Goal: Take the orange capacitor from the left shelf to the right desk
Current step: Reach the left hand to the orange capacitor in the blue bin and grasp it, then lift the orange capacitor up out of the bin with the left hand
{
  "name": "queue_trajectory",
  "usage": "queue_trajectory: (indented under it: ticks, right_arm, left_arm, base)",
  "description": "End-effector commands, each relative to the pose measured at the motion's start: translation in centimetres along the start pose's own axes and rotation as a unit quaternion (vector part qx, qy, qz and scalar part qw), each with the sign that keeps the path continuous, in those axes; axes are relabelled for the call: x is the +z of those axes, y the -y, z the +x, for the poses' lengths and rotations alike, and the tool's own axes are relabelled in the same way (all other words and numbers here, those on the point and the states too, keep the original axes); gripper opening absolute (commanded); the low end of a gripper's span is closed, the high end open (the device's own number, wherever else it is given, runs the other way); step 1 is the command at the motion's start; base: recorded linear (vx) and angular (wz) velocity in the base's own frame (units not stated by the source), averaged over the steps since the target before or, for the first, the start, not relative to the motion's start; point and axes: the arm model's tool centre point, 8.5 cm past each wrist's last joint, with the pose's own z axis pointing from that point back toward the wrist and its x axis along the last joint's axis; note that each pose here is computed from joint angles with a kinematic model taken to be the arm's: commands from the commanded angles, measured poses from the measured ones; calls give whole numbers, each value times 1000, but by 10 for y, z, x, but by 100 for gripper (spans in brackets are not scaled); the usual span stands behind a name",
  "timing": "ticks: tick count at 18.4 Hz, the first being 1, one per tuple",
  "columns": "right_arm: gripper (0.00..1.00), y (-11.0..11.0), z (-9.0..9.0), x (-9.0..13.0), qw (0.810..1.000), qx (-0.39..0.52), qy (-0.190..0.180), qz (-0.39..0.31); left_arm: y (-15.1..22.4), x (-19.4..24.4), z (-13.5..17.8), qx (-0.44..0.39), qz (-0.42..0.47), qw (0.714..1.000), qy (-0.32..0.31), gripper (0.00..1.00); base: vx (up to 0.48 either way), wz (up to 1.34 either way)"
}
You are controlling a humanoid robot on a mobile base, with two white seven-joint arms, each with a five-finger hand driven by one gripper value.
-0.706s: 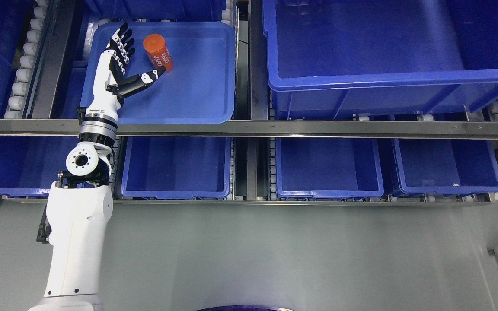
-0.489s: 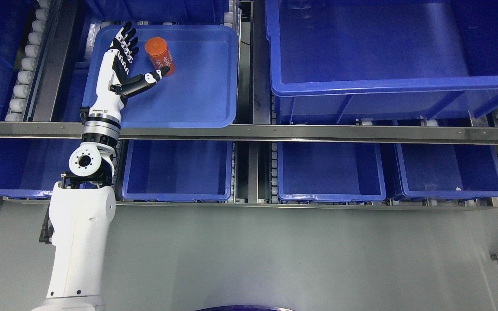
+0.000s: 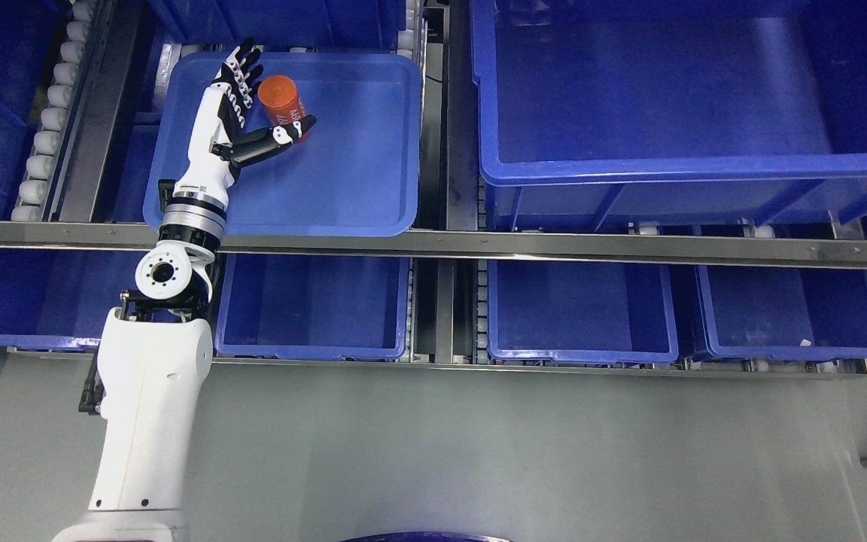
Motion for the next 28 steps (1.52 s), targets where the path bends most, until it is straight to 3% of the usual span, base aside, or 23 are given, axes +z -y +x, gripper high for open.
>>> queue_trajectory:
  ticks: [1, 6, 10, 15, 17, 20, 28]
  right_arm:
    - [100, 11, -14, 0, 1000, -6, -5, -9]
    - [100, 11, -14, 0, 1000, -6, -5, -9]
    - [100, 11, -14, 0, 1000, -6, -5, -9]
    - [100, 11, -14, 0, 1000, -6, -5, -9]
    - [100, 11, -14, 0, 1000, -6, -5, -9]
    - [100, 11, -14, 0, 1000, -6, -5, -9]
    - [100, 11, -14, 0, 1000, -6, -5, -9]
  left_arm:
    - [4, -11, -10, -21, -11, 999, -21, 97]
    - [1, -23, -20, -26, -10, 999, -44, 92]
    - [6, -20, -25, -23, -26, 998, -50, 81]
    - [12, -19, -27, -23, -48, 997, -52, 79]
    - [12, -19, -28, -22, -49, 997, -54, 73]
    - [8, -17, -32, -19, -44, 997, -59, 61]
    - [1, -17, -30, 4, -20, 999, -33, 5]
  base:
    - [20, 1]
    - [6, 0]
    - [0, 0]
    - [0, 0]
    - [0, 0]
    - [0, 0]
    - [0, 0]
